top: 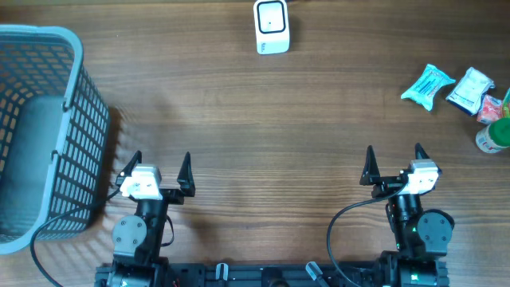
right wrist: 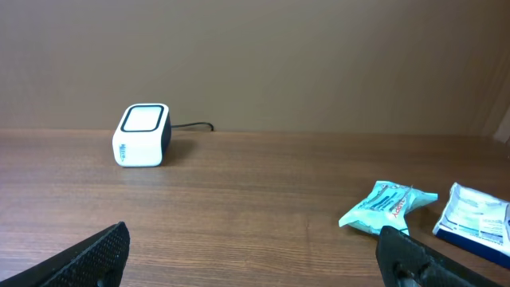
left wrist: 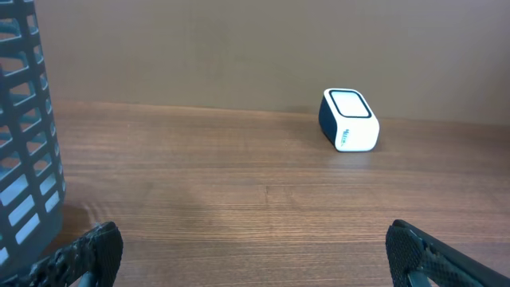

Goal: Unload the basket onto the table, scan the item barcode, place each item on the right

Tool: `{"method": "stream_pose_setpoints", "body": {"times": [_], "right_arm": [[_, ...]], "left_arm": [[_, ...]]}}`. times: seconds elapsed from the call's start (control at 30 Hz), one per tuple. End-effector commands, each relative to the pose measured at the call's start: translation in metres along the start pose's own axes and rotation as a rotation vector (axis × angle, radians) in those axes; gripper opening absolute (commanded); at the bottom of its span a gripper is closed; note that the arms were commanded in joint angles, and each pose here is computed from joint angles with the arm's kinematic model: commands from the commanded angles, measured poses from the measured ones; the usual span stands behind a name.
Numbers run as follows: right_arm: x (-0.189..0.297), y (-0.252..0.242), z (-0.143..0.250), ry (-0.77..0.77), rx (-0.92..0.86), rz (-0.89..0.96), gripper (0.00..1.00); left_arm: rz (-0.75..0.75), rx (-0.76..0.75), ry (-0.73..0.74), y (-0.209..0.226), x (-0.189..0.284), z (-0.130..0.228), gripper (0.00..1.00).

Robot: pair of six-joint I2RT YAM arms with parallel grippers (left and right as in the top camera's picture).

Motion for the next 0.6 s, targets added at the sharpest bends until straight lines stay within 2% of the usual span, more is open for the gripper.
{"method": "stream_pose_setpoints", "body": {"times": [0.0, 0.57], "right_arm": [[-0.0005, -0.0024, 0.0016, 0.006, 0.019, 0.015, 1.0], [-0.0005, -0.0024, 0.0017, 0.006, 0.019, 0.015, 1.0]], "left_arm": [[-0.045, 0.017, -0.008, 0.0107, 0.0, 0.0009, 1.0], [-0.062, 0.019, -0.007, 0.0147, 0.0, 0.0012, 1.0]]}}
Point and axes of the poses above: each gripper's point midway between its finger pads, its own x axis back along the fingers, its own y axis along the line the jaws close on, z = x × y, the point moved 1 cm from there along x, back along the fingers, and after that the axes turned 7 degrees about -x, right-handed, at the moved point
